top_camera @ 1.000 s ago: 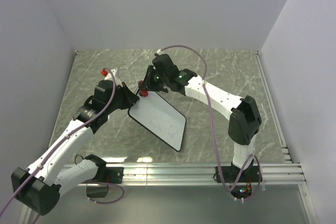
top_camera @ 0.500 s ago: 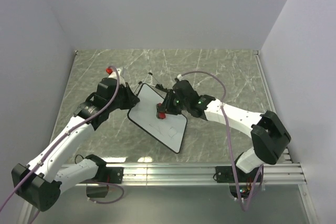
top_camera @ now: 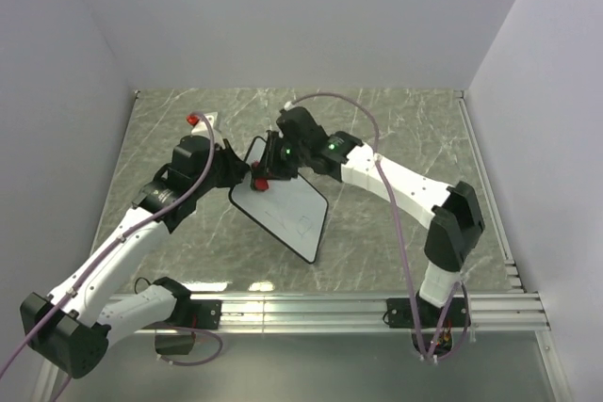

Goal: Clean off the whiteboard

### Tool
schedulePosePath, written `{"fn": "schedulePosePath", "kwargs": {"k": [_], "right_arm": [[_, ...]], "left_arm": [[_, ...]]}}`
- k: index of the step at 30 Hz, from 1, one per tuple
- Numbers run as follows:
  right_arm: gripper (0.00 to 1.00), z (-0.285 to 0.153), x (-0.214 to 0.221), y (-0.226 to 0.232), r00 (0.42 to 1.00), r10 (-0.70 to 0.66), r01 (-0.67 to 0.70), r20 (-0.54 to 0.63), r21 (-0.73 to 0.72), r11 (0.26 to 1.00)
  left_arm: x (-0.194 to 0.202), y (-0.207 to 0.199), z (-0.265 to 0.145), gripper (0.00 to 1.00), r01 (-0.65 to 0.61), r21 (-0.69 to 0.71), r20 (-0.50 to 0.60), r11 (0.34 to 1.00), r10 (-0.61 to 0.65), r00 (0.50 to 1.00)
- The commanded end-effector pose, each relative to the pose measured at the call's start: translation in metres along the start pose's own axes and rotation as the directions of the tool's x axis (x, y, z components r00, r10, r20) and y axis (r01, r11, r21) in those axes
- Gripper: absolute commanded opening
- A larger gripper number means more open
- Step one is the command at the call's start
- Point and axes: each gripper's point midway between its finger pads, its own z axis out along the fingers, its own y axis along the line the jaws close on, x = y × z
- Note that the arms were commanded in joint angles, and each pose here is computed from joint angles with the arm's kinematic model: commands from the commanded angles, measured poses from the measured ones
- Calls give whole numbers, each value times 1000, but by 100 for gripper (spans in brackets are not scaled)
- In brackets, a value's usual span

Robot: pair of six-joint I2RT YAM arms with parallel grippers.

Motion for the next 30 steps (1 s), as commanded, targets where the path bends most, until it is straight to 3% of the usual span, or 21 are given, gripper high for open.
{"fn": "schedulePosePath", "kwargs": {"k": [1,9,12,16,20,22,23,26,30], "right_arm": [[0,-7,80,-10,979,4,2,-205,30,1000],[0,-24,183,-86,944,48,-10,-325,118,993],[0,-16,205,-136,934,101,-34,-344,196,980],[0,-7,202,-180,922,193,-109,-334,255,961],[0,-13,173,-146,947,113,-52,-300,203,978],[0,-32,141,-97,966,62,-31,-249,123,992],[0,-43,115,-62,983,23,-12,-185,61,998],[0,-77,70,-23,998,1,-1,-59,12,1000],[0,-80,39,-17,1000,2,-3,29,35,999]], "left_arm": [[-54,-62,-7,0,-25,222,172,975,-14,985],[-69,-68,8,0,-45,209,199,977,2,980],[-80,-74,8,0,-55,213,214,975,8,977],[-85,-77,7,0,-63,211,216,975,16,976],[-79,-73,9,0,-73,193,193,978,35,980],[-76,-70,8,0,-74,191,188,979,38,981],[-74,-69,8,0,-77,188,183,979,42,982],[-68,-66,8,0,-71,184,173,980,39,984],[-63,-63,9,0,-62,182,165,981,31,986]]}}
